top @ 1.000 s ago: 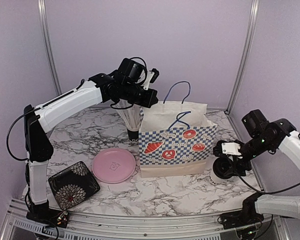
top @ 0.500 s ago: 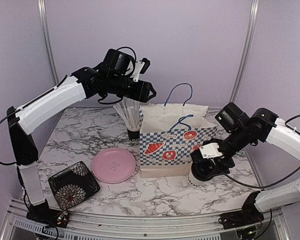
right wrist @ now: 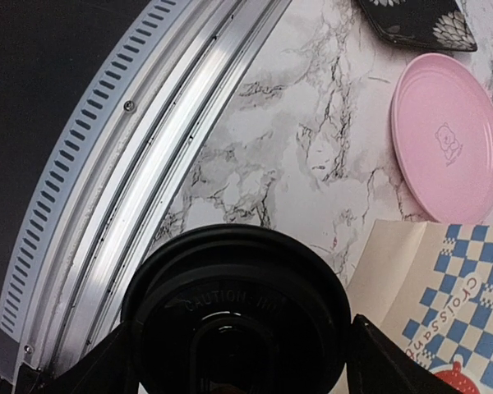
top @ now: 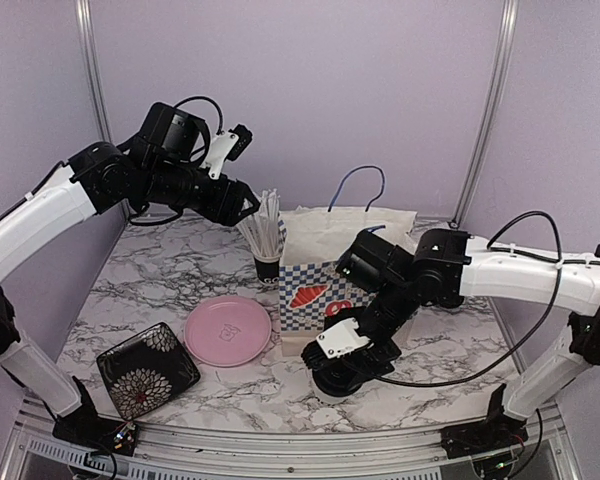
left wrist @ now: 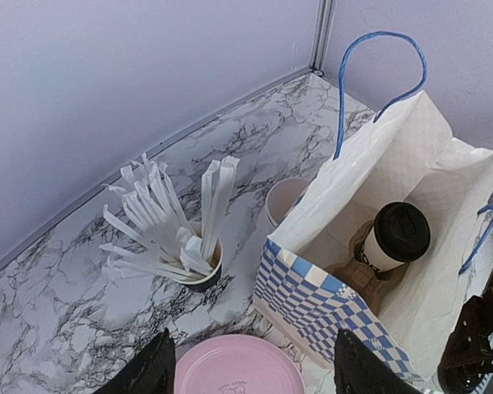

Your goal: Pack the takeout coffee

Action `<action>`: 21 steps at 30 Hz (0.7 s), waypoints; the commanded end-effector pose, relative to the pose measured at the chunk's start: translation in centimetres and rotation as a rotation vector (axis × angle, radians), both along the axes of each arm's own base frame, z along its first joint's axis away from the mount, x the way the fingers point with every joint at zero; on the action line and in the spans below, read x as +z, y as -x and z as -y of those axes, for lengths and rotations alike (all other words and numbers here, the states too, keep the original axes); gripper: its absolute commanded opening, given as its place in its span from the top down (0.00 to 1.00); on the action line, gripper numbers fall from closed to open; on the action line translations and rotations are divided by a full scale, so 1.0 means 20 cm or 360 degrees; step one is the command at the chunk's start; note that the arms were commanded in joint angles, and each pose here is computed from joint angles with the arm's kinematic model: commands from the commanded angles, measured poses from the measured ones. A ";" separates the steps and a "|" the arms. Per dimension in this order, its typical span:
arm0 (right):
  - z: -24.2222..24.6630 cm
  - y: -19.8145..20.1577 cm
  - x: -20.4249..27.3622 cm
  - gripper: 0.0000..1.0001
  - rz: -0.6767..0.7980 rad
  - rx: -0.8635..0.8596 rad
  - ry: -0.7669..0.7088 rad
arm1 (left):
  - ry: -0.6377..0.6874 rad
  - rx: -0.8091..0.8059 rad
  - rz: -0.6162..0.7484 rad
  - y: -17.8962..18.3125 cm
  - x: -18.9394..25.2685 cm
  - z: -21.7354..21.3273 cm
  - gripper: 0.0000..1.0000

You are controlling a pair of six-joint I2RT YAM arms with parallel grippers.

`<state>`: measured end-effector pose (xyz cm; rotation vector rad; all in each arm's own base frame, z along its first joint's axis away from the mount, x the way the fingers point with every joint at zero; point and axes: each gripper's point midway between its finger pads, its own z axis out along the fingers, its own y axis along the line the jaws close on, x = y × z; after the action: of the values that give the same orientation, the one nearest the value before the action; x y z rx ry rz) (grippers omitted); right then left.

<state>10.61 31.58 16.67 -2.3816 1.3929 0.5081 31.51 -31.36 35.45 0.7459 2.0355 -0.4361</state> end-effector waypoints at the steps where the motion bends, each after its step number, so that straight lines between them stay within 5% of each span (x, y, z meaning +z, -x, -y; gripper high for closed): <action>1: -0.20 -0.02 0.06 0.28 -0.0041 -0.0021 -0.0161 | -0.0076 -0.0026 -0.0061 0.08 -0.07 -0.08 0.33; 15: -0.28 -0.10 -0.20 0.25 -0.0094 -0.0137 -0.0016 | -0.0181 -0.0113 -0.0181 0.22 -0.22 -0.16 0.31; 21: -0.29 -0.10 -0.06 0.02 -0.0069 -0.0132 -0.0090 | -0.0270 -0.0254 -0.0170 0.33 -0.22 -0.13 0.29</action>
<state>12.48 36.85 13.42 -2.2987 1.4946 0.5758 27.22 -28.58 31.13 0.8965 2.1475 -0.4027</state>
